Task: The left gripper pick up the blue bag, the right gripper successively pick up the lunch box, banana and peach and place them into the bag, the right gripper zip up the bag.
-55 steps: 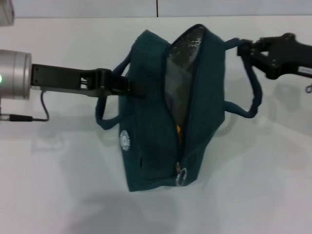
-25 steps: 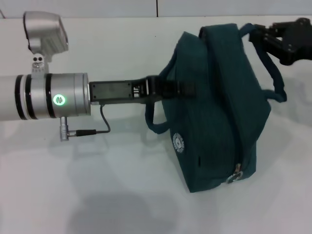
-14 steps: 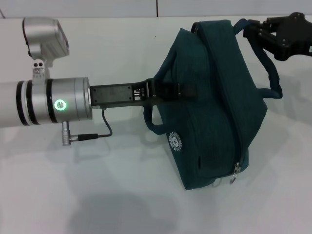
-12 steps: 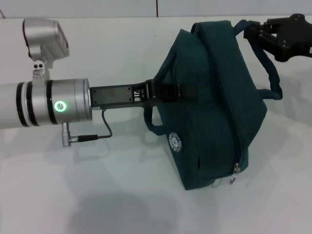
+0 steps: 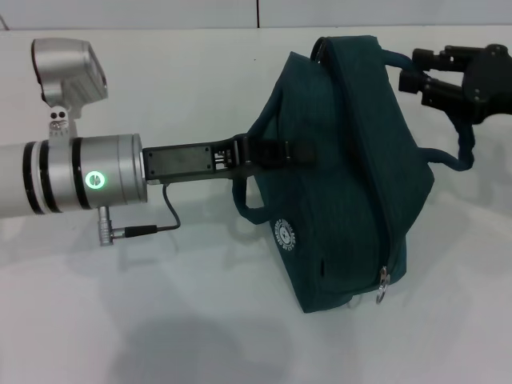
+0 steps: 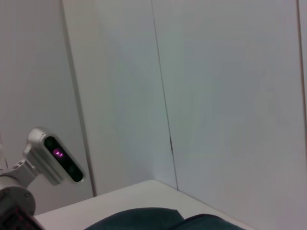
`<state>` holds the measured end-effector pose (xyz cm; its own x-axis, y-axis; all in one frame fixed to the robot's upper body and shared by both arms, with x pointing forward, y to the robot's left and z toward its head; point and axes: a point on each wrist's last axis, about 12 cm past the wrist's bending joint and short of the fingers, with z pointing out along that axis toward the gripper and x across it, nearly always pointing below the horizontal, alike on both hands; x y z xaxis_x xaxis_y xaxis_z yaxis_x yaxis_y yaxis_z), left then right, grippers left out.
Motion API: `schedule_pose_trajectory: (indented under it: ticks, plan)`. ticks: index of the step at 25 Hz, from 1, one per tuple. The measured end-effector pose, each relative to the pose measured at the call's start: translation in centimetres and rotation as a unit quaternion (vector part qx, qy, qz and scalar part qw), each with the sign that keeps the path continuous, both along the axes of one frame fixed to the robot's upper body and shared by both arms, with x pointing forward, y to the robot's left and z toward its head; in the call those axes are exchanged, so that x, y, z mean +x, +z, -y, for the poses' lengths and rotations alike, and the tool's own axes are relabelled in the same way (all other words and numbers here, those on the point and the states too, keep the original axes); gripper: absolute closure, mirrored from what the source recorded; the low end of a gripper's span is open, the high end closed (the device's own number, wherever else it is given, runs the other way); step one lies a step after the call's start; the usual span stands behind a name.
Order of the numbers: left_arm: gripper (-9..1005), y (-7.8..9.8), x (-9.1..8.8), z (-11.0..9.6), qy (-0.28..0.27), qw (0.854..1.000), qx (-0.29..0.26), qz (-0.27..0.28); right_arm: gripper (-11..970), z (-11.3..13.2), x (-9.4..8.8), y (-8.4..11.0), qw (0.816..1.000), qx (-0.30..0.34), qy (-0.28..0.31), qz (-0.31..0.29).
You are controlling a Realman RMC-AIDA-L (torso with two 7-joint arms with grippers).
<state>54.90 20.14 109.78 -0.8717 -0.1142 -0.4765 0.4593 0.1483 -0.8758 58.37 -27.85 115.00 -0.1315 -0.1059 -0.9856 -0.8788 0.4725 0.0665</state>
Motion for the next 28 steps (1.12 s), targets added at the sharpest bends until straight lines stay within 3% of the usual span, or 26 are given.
schedule_pose_trajectory:
  ticks: [5, 10, 15, 18, 23, 28]
  plan:
    - [938, -0.2, -0.2, -0.3, 0.008, 1.000, -0.003, -0.004, 578, 0.9, -1.2, -0.2, 1.000, 0.010, 0.003, 0.002]
    - [938, -0.3, -0.3, -0.4, 0.010, 1.000, -0.002, -0.005, 311, 1.0, -4.4, 0.1, 0.995, 0.018, 0.083, 0.047]
    - [938, -0.5, -0.4, -0.5, 0.012, 1.000, -0.003, -0.009, 251, 1.2, -8.2, -0.4, 0.979, 0.032, 0.178, 0.090]
    - [938, -0.6, -0.5, -0.6, 0.014, 1.000, -0.005, -0.011, 239, 1.5, -10.0, -1.5, 0.973, 0.032, 0.211, 0.084]
    - [938, -0.7, -0.6, -0.8, 0.023, 1.000, -0.011, -0.014, 239, 1.9, -11.5, -4.6, 0.978, 0.020, 0.207, 0.029]
    - [937, -0.8, -0.6, -0.9, 0.026, 0.999, -0.011, -0.014, 240, 1.4, -11.8, -8.1, 0.987, 0.007, 0.160, -0.003]
